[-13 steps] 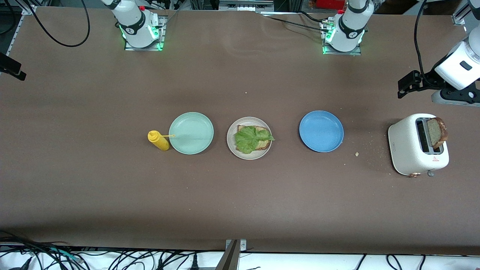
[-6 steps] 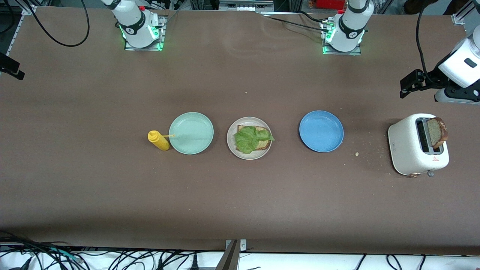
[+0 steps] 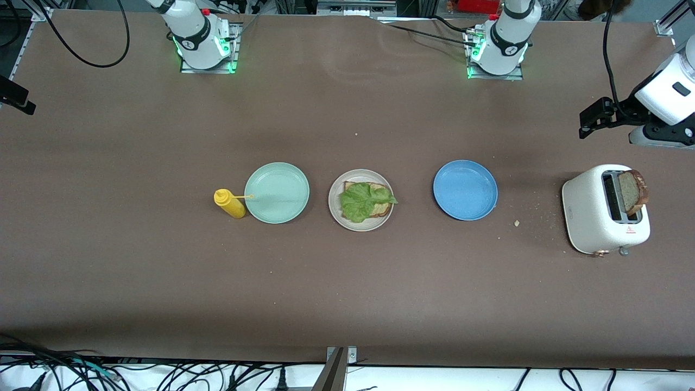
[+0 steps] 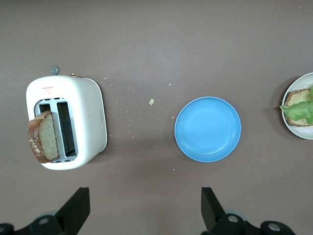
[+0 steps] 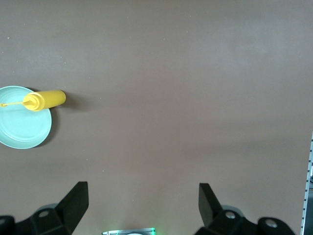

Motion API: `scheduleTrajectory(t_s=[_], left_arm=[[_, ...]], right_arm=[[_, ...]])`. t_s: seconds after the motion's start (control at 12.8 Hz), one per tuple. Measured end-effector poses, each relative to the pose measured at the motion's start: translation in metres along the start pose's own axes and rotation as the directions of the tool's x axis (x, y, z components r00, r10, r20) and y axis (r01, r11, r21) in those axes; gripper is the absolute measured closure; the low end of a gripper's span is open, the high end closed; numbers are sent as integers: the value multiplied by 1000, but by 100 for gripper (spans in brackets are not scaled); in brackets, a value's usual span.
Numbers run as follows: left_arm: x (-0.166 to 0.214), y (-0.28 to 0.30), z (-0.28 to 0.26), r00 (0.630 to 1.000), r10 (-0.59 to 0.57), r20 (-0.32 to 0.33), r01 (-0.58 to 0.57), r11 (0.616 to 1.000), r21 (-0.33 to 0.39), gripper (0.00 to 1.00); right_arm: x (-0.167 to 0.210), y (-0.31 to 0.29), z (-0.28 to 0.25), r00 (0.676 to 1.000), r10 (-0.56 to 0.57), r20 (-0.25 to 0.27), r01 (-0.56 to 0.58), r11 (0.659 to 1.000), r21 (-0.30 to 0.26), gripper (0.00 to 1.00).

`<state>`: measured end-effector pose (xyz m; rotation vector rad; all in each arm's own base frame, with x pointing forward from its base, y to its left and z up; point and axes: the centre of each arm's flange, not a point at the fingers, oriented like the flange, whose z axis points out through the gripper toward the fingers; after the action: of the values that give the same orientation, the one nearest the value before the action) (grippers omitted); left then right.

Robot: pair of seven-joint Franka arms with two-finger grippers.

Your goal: Make sandwich in beige plate with both arms

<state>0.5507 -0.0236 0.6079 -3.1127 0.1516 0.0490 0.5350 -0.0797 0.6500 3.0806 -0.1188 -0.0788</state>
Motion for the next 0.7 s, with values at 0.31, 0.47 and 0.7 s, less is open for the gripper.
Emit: scheduleTrajectory(t_s=[0.31, 0.47, 0.7], left_arm=[[0, 0, 0, 1000, 0, 2, 0, 1000, 0, 0], [0, 0, 0, 1000, 0, 2, 0, 1000, 0, 0], [1, 0, 2, 1000, 0, 6, 0, 1000, 0, 0]], right_arm=[[-1, 4, 1, 1000, 7, 5, -7, 1000, 1, 0], [-1, 4, 1, 1000, 8, 6, -8, 1000, 1, 0], [-2, 3, -1, 1000, 5, 3, -5, 1000, 1, 0]])
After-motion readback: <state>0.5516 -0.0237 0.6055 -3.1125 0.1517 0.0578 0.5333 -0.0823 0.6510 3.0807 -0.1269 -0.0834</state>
